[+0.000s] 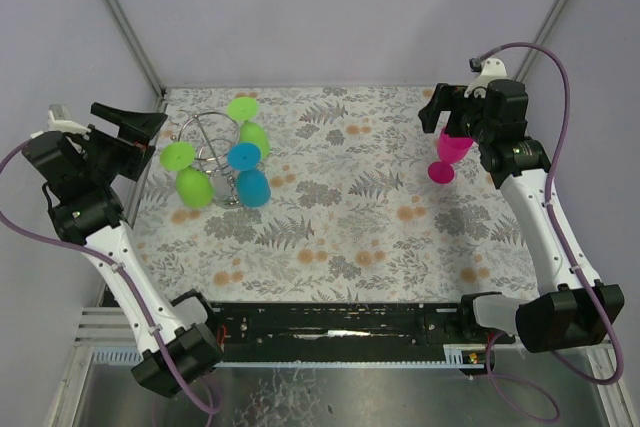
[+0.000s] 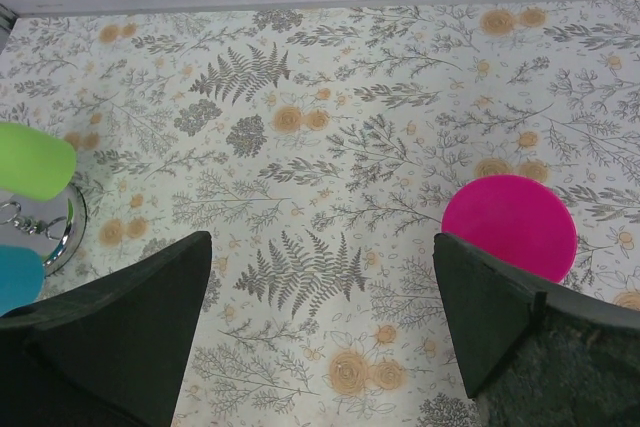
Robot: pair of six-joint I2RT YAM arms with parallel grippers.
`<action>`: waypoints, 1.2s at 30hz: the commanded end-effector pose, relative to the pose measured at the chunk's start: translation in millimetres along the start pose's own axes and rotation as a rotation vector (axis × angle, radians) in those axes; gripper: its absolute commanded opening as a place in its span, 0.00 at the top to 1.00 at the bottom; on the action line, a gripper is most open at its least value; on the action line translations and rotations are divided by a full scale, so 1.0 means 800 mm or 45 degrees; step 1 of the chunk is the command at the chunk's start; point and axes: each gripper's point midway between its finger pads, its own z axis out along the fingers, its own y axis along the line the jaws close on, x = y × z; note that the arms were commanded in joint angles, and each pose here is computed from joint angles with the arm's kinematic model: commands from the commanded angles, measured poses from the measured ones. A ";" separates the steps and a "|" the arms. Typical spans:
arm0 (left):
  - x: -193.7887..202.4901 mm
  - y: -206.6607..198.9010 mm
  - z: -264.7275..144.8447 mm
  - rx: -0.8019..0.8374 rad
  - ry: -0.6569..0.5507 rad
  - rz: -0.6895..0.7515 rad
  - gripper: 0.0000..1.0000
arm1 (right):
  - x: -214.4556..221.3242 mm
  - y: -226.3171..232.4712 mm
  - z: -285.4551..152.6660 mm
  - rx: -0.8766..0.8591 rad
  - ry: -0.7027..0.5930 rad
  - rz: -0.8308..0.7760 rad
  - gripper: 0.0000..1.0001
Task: Take the wine glass off the wine glass rack
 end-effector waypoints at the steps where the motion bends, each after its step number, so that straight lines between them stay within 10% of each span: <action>1: 0.015 0.003 -0.013 0.013 0.052 -0.092 0.00 | -0.023 0.020 -0.009 -0.072 -0.078 0.013 0.01; 21: 0.049 0.084 -0.008 -0.121 0.101 -0.243 0.02 | -0.015 0.020 -0.009 -0.076 -0.057 0.027 0.01; 36: 0.055 0.100 0.007 -0.070 0.123 -0.313 0.28 | -0.016 0.022 -0.010 -0.086 -0.061 0.037 0.01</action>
